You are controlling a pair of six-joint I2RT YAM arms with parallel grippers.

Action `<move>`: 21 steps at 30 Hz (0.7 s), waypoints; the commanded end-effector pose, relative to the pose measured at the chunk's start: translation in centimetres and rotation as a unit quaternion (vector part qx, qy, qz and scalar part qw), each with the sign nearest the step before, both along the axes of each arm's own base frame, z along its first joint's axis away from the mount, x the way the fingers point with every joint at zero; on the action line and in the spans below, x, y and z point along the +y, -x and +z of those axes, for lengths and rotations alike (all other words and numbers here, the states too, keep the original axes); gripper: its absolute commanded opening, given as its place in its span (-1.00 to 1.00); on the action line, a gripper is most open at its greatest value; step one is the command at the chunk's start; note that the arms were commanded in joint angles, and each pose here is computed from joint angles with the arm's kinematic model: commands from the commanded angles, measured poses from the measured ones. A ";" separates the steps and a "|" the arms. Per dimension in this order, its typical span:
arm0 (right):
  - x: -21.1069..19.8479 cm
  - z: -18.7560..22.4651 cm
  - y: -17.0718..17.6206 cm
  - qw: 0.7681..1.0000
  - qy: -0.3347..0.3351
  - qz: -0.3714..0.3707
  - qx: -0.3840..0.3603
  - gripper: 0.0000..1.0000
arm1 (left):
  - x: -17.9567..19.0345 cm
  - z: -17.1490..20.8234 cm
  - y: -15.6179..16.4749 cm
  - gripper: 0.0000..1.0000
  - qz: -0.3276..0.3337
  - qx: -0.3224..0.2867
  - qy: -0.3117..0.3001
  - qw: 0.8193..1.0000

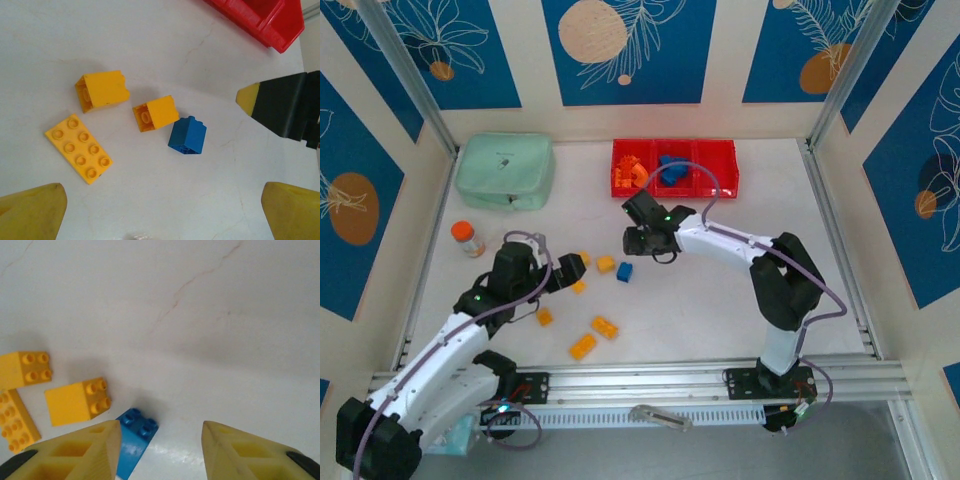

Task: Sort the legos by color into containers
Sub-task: Pick up the lego from the center of the table.

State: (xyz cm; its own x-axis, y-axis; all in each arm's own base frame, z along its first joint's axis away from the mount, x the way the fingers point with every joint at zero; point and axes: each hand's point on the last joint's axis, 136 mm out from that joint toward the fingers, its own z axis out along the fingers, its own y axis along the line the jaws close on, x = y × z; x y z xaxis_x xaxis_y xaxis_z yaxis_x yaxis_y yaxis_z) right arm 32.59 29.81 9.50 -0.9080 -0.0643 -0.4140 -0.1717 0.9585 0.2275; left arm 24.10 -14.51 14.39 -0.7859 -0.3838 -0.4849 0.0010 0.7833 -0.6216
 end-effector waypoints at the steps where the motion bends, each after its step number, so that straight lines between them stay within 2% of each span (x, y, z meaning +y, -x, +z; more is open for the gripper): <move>1: 1.4 -0.8 1.9 0.999 0.012 0.033 0.020 0.15 | -0.8 2.3 -1.1 0.99 -0.011 -0.027 0.023 0.999; 7: 2.8 -4.1 4.0 0.997 0.024 0.003 0.069 0.47 | -1.0 1.9 -1.3 0.99 -0.010 -0.023 0.022 0.999; 13: 3.8 -6.3 4.1 0.995 0.052 -0.008 0.081 0.52 | -0.5 1.7 -1.0 0.99 -0.009 -0.022 0.010 1.000; 21: 3.5 -6.7 3.1 0.996 0.068 -0.004 0.063 0.09 | -0.6 1.6 -1.1 0.99 -0.008 -0.022 0.012 1.000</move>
